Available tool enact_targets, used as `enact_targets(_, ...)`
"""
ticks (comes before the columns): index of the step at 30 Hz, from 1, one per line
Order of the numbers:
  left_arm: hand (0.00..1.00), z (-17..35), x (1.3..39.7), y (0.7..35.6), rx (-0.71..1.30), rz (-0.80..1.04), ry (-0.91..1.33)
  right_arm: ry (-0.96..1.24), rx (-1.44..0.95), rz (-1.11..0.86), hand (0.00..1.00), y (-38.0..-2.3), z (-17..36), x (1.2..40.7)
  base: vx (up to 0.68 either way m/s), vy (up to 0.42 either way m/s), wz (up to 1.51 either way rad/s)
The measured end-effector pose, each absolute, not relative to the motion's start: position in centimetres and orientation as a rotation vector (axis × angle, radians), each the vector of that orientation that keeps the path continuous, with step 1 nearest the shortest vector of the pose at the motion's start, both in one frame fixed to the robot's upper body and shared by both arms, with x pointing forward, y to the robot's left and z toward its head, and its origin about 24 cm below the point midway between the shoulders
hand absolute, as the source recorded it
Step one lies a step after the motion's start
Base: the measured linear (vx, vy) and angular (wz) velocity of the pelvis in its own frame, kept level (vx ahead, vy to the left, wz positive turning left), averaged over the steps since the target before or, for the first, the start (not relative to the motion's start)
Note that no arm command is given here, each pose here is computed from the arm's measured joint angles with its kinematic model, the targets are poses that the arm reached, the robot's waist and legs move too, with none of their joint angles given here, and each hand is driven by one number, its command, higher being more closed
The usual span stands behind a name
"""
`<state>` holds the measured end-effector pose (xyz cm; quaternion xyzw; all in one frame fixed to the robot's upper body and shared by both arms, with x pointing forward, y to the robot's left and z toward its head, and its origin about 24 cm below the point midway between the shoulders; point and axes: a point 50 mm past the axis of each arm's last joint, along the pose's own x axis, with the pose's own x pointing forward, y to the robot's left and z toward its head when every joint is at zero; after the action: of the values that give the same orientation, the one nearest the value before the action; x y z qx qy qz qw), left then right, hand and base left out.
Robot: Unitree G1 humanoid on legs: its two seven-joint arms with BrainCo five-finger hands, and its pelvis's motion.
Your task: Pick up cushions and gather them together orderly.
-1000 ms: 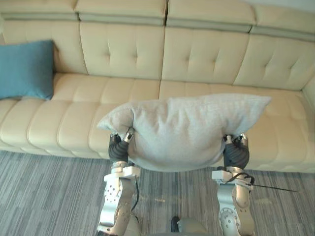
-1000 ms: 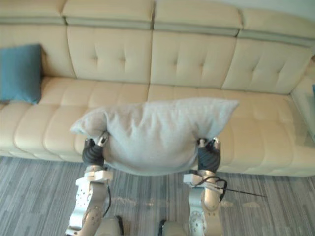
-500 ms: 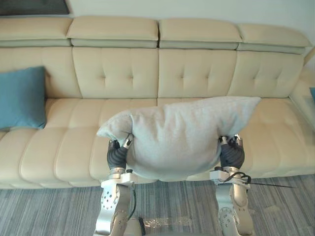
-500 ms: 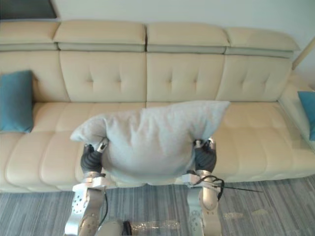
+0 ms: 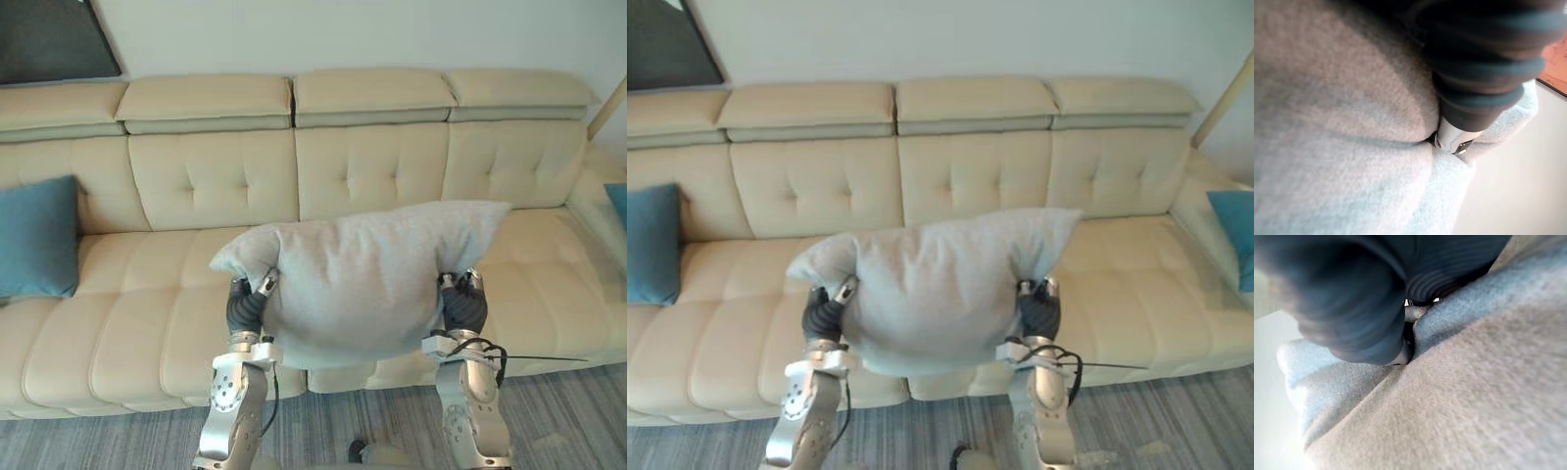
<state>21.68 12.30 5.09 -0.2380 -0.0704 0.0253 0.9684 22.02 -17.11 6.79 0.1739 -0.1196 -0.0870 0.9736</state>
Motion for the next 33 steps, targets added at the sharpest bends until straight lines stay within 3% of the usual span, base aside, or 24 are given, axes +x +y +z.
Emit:
enact_targets(9, 1.0, 7.0, 23.3, 13.2, -0.45, 0.07, -0.238, -0.326, 0.365, -0.123, 1.0, -16.3, 8.9, 24.4, 0.02, 0.015, 0.22)
enact_targets(22, 1.0, 21.5, 33.8, 14.4, -0.256, 0.142, -0.679, -0.587, 0.441, -0.114, 1.0, -14.4, 20.0, 34.1, -0.12, -0.009, 0.13)
enact_targets(27, 1.0, 28.7, 36.4, 13.8, -0.195, 0.142, -0.798, -0.747, 0.48, -0.161, 1.0, -15.7, 26.4, 35.2, -0.13, -0.038, 0.08)
enact_targets(33, 1.0, 33.5, 37.2, 13.0, -0.184, 0.144, -0.854, -0.838, 0.534, -0.189, 1.0, -16.2, 30.9, 35.4, -0.03, -0.032, 0.05)
